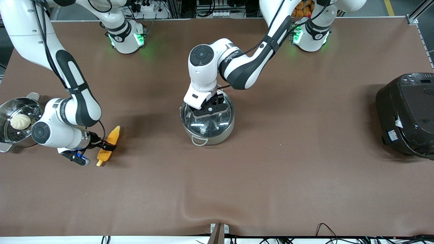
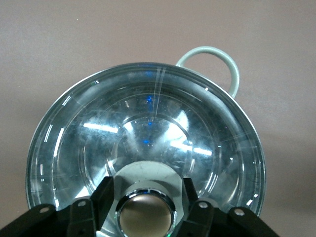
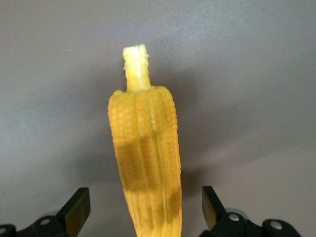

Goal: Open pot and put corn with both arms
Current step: 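Grasp the lid knob with the left gripper while the right gripper lowers to the corn, then close the right gripper on the yellow corn cob, then lift the lid with the left gripper while the right gripper lifts the corn, then carry the corn over the pot while the left gripper lowers the lid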

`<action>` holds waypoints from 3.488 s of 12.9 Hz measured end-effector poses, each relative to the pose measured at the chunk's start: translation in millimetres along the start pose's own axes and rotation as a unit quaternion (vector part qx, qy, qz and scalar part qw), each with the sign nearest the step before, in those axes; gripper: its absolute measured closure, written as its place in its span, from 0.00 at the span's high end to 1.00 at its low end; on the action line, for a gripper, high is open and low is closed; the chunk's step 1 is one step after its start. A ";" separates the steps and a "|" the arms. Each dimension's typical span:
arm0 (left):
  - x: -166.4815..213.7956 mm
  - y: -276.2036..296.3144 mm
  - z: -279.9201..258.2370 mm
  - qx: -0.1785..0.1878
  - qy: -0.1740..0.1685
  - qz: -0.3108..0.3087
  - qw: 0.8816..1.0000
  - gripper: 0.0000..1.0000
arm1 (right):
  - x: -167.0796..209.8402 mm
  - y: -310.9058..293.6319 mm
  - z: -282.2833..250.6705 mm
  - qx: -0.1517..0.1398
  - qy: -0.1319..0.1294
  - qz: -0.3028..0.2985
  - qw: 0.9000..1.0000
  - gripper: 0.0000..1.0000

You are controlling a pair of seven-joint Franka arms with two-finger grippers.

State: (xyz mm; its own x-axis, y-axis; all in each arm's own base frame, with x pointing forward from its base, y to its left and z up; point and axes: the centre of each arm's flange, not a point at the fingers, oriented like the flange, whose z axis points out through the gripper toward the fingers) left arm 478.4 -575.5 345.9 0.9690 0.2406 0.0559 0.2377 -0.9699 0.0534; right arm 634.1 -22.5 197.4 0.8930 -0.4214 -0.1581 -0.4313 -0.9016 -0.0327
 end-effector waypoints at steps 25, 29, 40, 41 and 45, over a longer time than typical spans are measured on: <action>243.0 -307.0 -179.4 0.051 -0.043 0.100 0.993 0.48 | -155.1 -246.7 -155.9 -0.076 -0.045 -0.261 0.961 0.37; 277.8 -390.9 -108.4 0.051 -0.073 0.109 0.990 0.48 | -247.1 -332.1 -135.9 -0.075 -0.012 -0.221 0.972 0.37; 218.4 -442.7 109.4 0.035 -0.038 0.107 0.993 0.48 | -309.6 -391.8 -61.1 -0.066 0.000 -0.251 0.966 0.37; 217.5 -443.5 114.1 0.035 -0.038 0.107 0.993 0.48 | -315.6 -394.5 -59.0 -0.067 0.000 -0.255 0.965 0.37; 217.6 -442.5 113.6 0.034 -0.037 0.109 0.993 0.55 | -326.2 -399.2 -54.5 -0.070 -0.001 -0.261 0.963 0.37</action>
State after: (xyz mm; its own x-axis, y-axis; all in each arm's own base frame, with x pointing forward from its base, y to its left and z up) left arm 591.6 -98.3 221.2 0.9996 0.0246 -0.0148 0.0243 -0.9995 -0.0199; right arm 522.0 469.6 315.8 0.9832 0.0917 -0.1581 0.0968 -0.9950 0.0251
